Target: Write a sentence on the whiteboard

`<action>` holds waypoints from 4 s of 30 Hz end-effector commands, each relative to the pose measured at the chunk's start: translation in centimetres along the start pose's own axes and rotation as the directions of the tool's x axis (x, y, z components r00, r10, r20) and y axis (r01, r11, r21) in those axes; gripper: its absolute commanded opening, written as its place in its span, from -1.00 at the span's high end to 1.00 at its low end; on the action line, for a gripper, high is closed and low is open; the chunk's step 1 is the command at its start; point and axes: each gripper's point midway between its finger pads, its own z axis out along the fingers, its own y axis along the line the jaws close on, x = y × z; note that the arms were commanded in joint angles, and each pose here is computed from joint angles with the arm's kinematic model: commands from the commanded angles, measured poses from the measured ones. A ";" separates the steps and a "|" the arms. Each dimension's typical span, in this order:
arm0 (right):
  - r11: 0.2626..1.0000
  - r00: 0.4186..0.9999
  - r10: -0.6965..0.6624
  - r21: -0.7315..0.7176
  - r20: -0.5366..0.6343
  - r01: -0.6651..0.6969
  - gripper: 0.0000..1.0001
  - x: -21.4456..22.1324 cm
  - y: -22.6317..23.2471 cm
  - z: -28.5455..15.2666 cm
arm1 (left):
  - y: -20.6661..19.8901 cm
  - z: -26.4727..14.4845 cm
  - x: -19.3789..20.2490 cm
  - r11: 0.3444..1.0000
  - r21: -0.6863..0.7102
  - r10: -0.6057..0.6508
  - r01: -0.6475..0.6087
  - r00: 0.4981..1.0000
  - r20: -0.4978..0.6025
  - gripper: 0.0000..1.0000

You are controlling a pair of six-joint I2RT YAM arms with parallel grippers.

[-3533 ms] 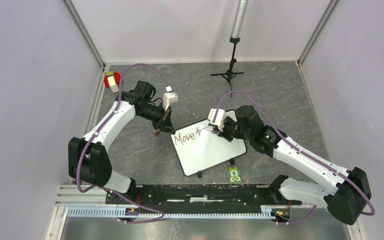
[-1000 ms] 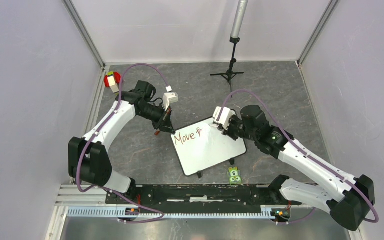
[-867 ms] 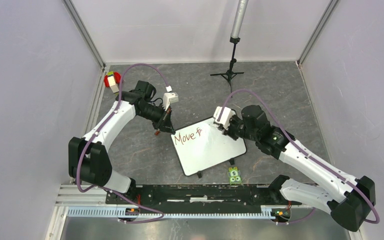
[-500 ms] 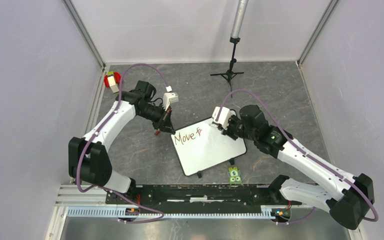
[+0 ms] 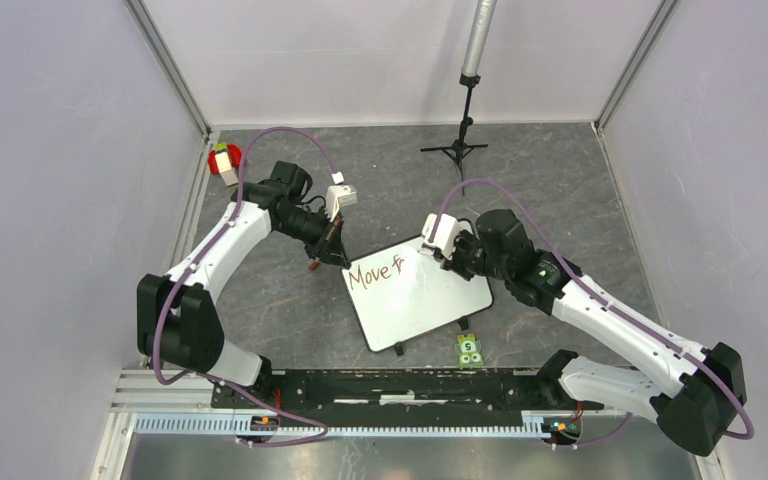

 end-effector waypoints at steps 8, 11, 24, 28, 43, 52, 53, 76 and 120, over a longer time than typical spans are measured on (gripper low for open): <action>1.000 0.999 -0.012 0.009 0.053 0.011 1.00 -2.1 -0.9 0.5 | 0.1 0.9 2.2 1.000 -0.010 -0.018 0.018 0.995 -0.100 0.95; 1.000 0.999 -0.012 0.015 0.036 0.011 1.00 -1.5 -0.9 0.7 | 0.2 0.9 2.2 1.000 -0.012 -0.019 0.017 0.995 -0.101 0.95; 1.000 1.000 -0.017 0.015 -0.027 0.017 1.00 1.1 0.0 -0.3 | 0.2 0.9 2.1 1.000 -0.010 -0.016 0.015 0.995 -0.101 0.95; 1.000 0.999 -0.011 -0.021 -0.044 0.010 1.00 2.1 1.0 -0.3 | 0.2 0.9 2.1 1.000 -0.012 -0.016 0.015 0.995 -0.101 0.95; 0.997 0.999 -0.033 0.075 -0.006 0.033 1.00 -0.9 -1.9 -0.8 | 0.2 0.9 2.0 1.000 -0.011 -0.015 0.014 0.995 -0.098 0.95; 0.997 0.999 -0.034 0.064 -0.027 0.036 1.00 -0.1 -1.6 -0.6 | 0.2 0.9 2.0 1.000 -0.010 -0.015 0.014 0.995 -0.099 0.95; 0.998 0.999 -0.032 0.056 -0.032 0.034 1.00 0.2 -1.3 -0.6 | 0.2 0.9 2.0 1.000 -0.011 -0.016 0.015 0.995 -0.100 0.95; 0.998 0.998 -0.039 0.049 -0.050 0.042 1.00 0.7 -1.1 -1.0 | 0.3 1.0 2.1 1.000 -0.006 -0.019 0.018 0.995 -0.102 0.95; 0.996 0.998 -0.017 0.090 -0.066 0.023 1.00 0.8 -2.0 -1.2 | 0.4 1.1 1.9 1.000 0.001 -0.015 0.015 0.995 -0.101 0.95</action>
